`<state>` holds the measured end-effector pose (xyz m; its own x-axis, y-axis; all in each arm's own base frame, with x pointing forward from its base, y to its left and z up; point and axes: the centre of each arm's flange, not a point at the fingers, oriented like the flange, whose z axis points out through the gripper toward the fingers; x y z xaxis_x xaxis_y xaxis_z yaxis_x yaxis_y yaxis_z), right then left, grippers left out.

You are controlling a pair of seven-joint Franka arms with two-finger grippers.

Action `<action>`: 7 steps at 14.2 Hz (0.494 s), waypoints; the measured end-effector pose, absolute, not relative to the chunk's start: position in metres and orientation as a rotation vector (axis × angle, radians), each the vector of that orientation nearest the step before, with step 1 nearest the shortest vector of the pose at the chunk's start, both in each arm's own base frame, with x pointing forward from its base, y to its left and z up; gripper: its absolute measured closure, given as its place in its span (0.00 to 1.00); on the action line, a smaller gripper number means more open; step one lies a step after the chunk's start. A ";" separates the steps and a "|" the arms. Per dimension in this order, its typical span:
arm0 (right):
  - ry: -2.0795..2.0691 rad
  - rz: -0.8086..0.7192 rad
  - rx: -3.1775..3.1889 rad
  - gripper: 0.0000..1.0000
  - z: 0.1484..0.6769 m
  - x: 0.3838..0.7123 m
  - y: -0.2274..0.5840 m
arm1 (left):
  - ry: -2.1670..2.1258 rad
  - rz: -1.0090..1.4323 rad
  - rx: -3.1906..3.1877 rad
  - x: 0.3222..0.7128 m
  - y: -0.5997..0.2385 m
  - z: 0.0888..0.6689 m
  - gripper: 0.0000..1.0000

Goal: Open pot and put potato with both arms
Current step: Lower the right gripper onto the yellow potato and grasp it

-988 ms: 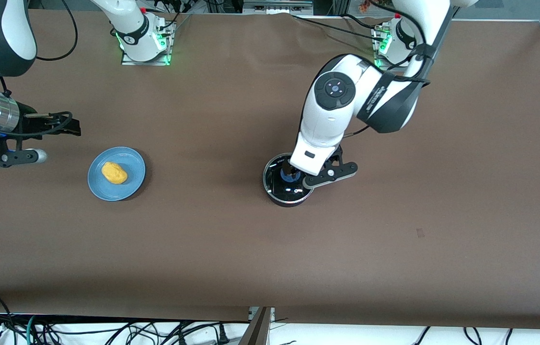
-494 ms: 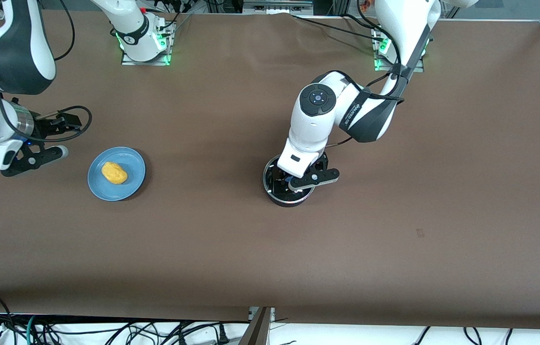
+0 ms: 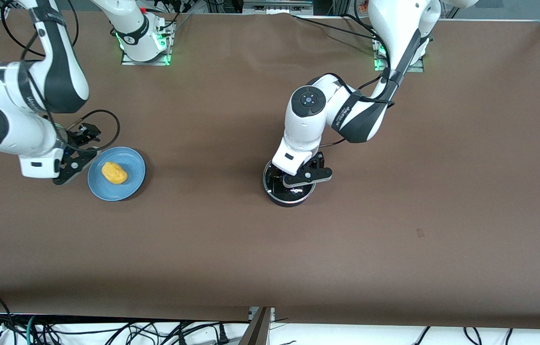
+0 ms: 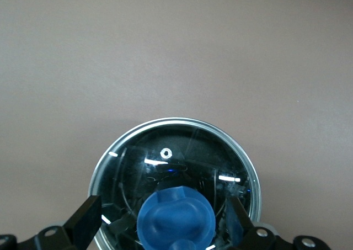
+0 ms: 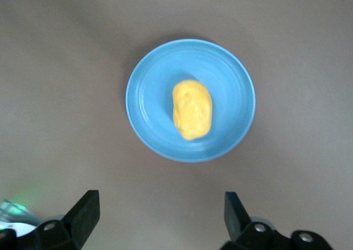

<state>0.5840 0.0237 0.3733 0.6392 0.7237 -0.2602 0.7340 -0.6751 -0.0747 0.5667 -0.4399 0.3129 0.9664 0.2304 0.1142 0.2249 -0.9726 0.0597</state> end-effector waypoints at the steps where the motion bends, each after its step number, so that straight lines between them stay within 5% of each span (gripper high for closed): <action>1: 1.301 -0.404 2.791 0.00 0.361 0.581 0.024 | 0.352 0.192 3.065 0.567 -0.441 0.310 0.01; 7: 1.497 -0.241 2.694 0.00 0.285 0.556 0.026 | 0.341 0.185 3.068 0.565 -0.445 0.294 0.03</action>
